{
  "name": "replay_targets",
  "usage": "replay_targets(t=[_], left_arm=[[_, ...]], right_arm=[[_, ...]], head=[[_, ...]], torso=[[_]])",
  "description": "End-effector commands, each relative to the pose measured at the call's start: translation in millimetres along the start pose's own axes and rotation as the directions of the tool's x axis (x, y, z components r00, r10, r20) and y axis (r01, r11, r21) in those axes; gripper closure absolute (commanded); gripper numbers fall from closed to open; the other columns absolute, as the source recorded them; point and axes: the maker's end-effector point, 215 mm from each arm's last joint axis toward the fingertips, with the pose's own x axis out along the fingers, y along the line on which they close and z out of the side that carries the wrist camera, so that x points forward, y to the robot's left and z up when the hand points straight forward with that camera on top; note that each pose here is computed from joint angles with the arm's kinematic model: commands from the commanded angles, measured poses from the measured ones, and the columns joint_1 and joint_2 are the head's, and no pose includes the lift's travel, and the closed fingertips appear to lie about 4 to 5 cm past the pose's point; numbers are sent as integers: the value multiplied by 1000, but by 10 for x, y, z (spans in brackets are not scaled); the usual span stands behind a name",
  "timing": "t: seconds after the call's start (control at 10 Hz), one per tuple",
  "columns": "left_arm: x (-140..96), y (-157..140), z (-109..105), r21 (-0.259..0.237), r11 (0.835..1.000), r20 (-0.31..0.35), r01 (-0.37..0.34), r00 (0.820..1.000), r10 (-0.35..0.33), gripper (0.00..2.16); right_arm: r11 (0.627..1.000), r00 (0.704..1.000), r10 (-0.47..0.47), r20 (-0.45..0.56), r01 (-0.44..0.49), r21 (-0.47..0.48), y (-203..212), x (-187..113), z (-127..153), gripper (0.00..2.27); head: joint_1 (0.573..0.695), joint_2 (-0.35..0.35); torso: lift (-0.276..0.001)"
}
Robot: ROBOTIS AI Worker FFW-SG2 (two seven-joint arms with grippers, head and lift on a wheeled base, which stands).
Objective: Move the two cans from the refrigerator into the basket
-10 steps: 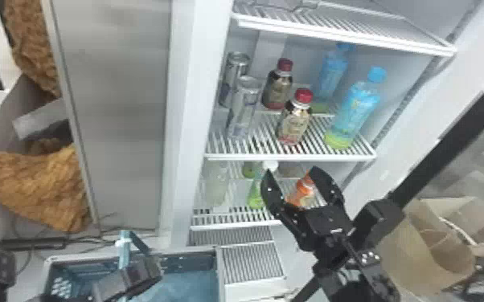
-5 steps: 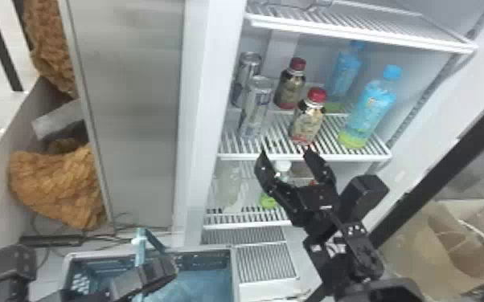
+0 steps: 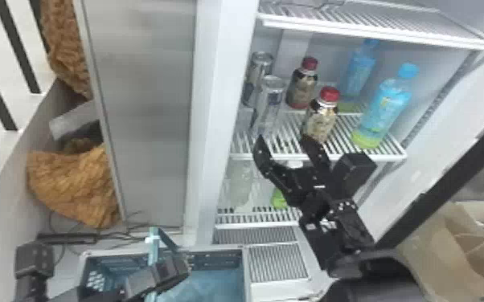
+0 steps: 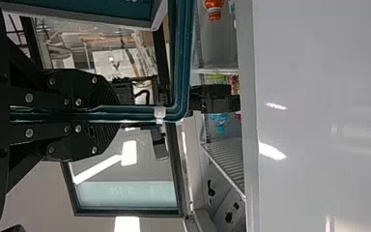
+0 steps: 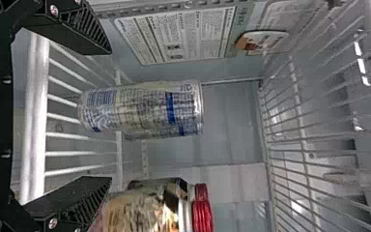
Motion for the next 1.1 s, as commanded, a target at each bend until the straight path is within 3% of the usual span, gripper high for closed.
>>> replay_targets(t=[0.0,1.0], left_arm=[[-1,-4,3,2,1000,0,0,1000,0,1191],[-14,2,-7,-3,1000,3,0,1000,0,1191]], right_arm=[[1000,1000,9,-5,-9,0,61,123,-24,107],[1000,1000,8,-9,-8,11,59,795,-5,110]], head=[[695,-213],[695,-178]], torso=[[-31],[-31]])
